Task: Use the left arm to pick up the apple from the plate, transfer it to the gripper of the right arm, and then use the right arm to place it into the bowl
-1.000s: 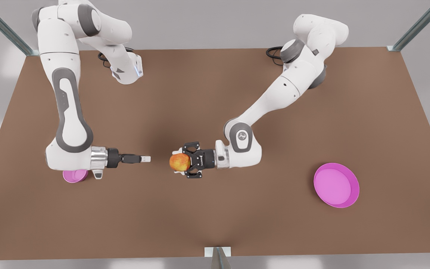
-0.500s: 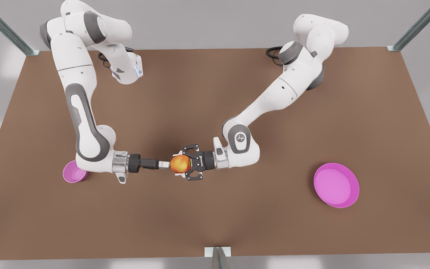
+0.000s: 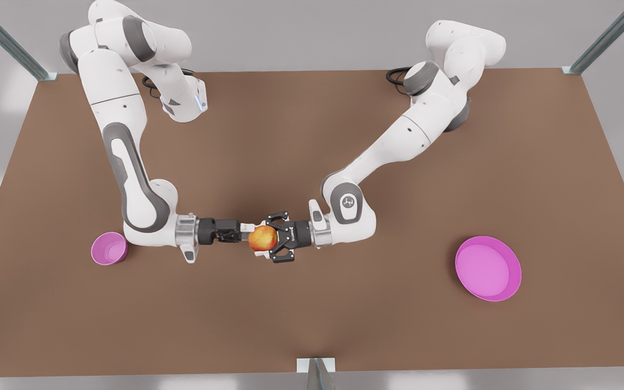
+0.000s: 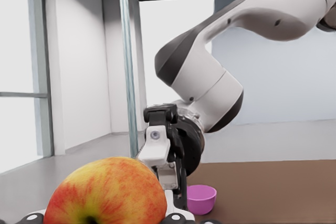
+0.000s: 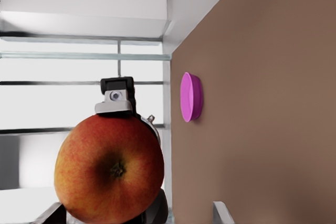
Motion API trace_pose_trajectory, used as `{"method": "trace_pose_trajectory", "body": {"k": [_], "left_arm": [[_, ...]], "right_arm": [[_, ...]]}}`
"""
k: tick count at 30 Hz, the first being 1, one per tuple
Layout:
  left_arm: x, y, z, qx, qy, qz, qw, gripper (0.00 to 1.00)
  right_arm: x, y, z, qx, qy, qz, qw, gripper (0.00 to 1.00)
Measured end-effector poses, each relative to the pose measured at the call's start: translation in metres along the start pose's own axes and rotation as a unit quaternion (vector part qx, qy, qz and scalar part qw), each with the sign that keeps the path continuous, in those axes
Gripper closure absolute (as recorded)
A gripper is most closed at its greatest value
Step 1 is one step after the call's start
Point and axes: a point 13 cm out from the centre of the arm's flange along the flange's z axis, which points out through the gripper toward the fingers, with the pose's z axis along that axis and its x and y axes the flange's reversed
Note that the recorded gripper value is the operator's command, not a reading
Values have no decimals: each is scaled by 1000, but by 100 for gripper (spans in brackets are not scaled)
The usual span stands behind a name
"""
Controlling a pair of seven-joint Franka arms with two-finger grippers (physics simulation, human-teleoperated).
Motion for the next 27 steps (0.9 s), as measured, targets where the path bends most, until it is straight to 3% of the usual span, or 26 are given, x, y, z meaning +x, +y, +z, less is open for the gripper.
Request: {"method": "trace_pose_trajectory", "body": {"k": [10,24,25,27], "left_arm": [[2,-4,3,2,0,39,999,25],[8,-8,5,5,2,68,998,25],[8,-9,6,6,2,69,998,25],[7,-10,6,7,2,72,997,25]], "right_arm": [[8,7,21,-2,7,-38,999,0],[-14,22,32,-17,-38,-58,997,0],[-15,21,31,-16,-40,-59,997,14],[-17,20,30,-15,-45,-62,997,30]]}}
